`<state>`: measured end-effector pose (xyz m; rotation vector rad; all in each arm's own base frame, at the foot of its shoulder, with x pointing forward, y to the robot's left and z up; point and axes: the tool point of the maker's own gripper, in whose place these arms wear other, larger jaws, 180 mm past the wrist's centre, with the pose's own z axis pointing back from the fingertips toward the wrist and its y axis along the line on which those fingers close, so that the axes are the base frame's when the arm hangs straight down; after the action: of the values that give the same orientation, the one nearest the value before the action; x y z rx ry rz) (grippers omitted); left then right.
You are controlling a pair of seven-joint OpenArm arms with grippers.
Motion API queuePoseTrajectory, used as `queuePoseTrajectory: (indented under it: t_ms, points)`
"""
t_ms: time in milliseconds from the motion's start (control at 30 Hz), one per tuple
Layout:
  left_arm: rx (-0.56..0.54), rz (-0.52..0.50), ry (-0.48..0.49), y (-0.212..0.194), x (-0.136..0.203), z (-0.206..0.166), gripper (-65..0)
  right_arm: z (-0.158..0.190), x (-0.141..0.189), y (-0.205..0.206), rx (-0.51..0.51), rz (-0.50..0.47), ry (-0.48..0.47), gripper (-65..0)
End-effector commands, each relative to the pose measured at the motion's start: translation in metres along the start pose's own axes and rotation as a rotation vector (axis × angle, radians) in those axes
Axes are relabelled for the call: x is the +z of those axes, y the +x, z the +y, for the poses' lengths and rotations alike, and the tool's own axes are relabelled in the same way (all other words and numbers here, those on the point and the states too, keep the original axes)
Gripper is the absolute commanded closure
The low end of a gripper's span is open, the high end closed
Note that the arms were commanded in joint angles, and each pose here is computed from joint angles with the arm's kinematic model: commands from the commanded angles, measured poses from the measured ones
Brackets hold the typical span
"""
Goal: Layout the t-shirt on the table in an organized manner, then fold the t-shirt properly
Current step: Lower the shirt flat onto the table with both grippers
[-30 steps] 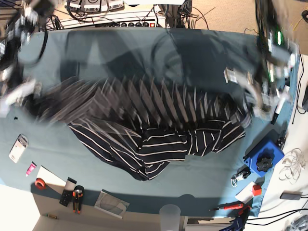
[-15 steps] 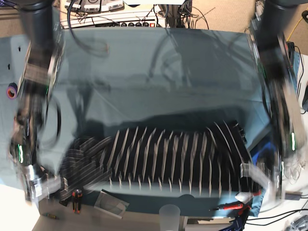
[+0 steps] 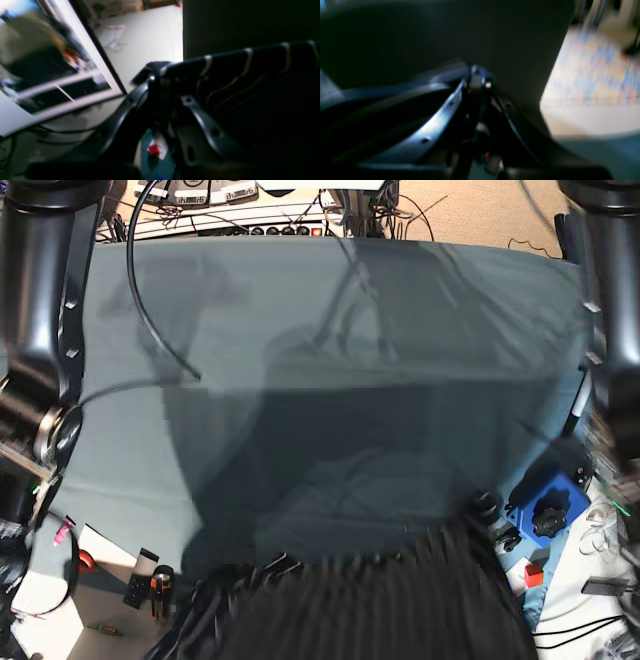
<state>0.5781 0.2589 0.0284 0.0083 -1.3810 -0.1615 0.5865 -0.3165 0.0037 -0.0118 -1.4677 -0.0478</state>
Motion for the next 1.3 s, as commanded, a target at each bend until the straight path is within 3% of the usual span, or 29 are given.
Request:
queuePoseTrajectory:
  t_ms: [0, 400, 600, 867, 967, 1267]
  points:
    - [0.003, 0.003, -0.006, 0.008, 0.007, 0.004, 0.0, -0.003, 0.017, 0.066, 0.011, -0.167, -0.012, 0.0]
    - [0.057, 0.239, -0.178, -0.037, 0.043, 0.017, 0.0, 0.03, 0.062, 0.099, 0.062, -0.126, 0.068, 0.0]
    - [0.112, 0.339, -0.196, -0.09, 0.054, 0.034, 0.0, 0.034, 0.06, 0.02, 0.11, 0.081, 0.061, 0.0]
    - [0.203, 0.475, -0.26, -0.173, 0.081, 0.046, 0.0, 0.042, 0.071, -0.079, 0.174, 0.266, 0.067, 0.0]
    - [0.224, 0.546, -0.241, -0.206, 0.096, 0.058, 0.0, 0.042, 0.081, -0.12, 0.185, 0.333, 0.069, 0.0]
    - [0.271, 0.758, -0.285, -0.301, 0.13, 0.047, 0.0, 0.022, 0.131, -0.224, 0.093, 0.491, 0.086, 0.0]
